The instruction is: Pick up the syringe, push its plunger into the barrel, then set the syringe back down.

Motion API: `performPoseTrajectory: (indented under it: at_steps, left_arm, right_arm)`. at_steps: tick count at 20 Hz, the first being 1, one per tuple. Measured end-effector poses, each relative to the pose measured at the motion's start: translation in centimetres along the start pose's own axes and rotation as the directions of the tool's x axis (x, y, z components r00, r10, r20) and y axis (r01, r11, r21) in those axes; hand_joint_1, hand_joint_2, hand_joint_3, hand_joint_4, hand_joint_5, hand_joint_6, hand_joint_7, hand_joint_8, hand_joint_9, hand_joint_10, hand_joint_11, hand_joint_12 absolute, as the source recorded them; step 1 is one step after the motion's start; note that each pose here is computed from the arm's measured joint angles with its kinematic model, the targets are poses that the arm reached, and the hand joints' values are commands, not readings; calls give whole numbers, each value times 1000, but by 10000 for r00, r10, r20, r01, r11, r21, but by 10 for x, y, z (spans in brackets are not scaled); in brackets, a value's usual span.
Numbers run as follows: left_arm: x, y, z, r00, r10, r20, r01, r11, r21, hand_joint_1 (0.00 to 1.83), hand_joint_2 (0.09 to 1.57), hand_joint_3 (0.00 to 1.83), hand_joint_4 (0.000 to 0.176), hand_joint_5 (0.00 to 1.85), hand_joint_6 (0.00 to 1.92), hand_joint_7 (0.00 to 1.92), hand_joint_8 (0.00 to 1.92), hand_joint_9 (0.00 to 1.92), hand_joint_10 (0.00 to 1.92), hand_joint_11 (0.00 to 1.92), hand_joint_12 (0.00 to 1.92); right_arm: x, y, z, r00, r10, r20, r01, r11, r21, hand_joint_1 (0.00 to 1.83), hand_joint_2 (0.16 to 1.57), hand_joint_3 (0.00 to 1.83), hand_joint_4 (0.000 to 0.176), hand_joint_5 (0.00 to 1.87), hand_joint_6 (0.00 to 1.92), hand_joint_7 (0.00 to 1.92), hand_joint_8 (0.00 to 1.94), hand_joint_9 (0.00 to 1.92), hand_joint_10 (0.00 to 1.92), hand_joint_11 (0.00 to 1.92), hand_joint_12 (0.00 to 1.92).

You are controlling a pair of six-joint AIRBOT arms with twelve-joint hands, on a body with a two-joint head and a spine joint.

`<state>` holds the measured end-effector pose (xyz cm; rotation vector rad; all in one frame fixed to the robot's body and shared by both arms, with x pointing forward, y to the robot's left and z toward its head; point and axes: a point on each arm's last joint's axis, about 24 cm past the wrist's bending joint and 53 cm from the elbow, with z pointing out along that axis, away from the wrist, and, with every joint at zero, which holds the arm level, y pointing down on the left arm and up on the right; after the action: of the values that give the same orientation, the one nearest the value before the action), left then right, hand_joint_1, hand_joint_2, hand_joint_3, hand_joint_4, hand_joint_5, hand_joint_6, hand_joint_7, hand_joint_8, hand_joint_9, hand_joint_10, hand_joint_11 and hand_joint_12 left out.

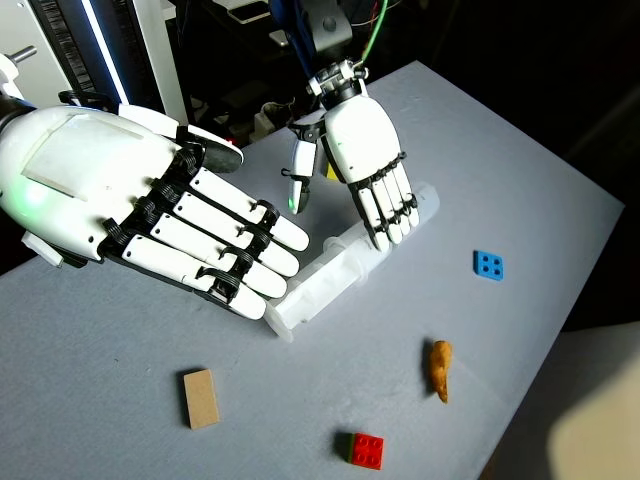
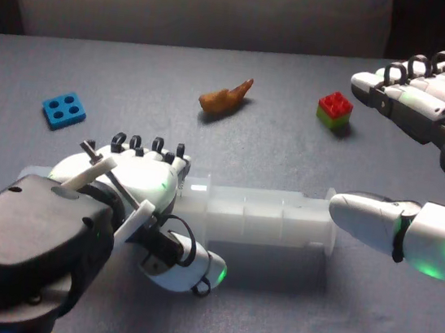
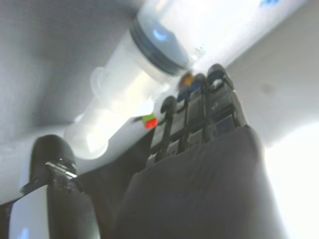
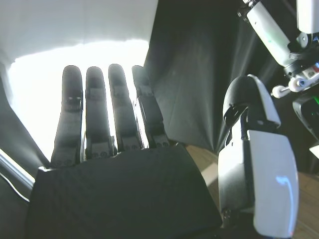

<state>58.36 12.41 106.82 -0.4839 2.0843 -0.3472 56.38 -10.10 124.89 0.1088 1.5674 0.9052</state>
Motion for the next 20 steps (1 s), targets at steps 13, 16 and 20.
performPoseTrajectory:
  at_steps: [13,16,20]
  left_arm:
    - [-6,6,18,9993,367,76,-369,9991,202,459,1037,4,0,0,0,0,0,0,0,0,0]
    - [-4,9,20,9989,473,39,-474,9986,224,485,1026,0,0,0,0,0,0,0,0,0,0]
    - [-8,11,25,9982,586,143,-589,9979,261,434,1050,7,0,0,0,0,0,0,0,0,0]
  right_arm:
    - [1,4,-1,9995,312,-7,-312,9995,-61,133,1095,0,0,234,2,234,1,217,4,0,649]
    - [1,4,-1,9995,322,-19,-322,9995,-71,131,1101,1,0,212,1,206,1,182,3,0,558]
    - [2,5,-2,9993,385,-28,-385,9992,-78,120,1100,0,0,206,4,196,5,175,4,0,494]
